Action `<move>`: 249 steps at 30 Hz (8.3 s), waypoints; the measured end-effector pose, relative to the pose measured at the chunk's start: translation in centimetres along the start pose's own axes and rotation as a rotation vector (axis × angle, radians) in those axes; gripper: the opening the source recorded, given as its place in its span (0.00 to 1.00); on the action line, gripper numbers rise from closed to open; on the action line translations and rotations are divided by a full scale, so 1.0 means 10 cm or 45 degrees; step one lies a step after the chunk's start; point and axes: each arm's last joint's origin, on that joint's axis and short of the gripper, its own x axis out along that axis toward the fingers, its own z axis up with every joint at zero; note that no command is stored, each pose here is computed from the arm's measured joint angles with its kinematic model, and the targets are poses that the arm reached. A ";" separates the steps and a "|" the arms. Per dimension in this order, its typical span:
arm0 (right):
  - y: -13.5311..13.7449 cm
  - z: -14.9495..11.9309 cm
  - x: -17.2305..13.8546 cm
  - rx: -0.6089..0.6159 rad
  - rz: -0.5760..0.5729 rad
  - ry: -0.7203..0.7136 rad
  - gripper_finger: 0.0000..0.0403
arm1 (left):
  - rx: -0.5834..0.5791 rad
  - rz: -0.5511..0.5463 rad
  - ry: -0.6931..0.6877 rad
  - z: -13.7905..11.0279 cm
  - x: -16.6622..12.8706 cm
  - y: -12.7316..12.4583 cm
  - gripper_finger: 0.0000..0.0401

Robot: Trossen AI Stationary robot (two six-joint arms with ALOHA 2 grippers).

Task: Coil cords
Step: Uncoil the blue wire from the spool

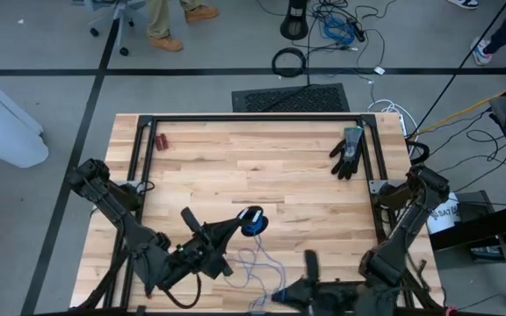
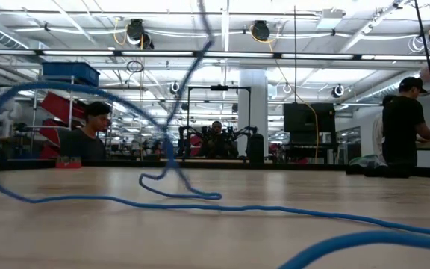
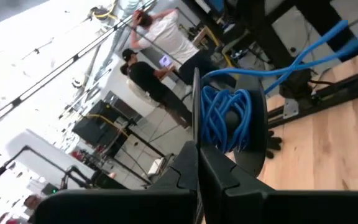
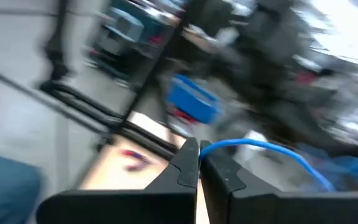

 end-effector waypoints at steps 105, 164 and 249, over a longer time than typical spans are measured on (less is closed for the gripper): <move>-0.37 -0.60 0.68 0.221 -0.275 0.362 0.36 | -0.083 -0.076 -0.110 0.13 -0.28 0.05 0.00; -0.05 -0.03 0.25 0.229 -0.119 -0.056 0.00 | 0.050 -0.039 0.006 0.01 -0.13 -0.04 0.00; -0.26 -0.82 1.09 0.101 -0.375 0.354 0.36 | -0.157 -0.060 -0.044 0.11 -0.41 0.17 0.00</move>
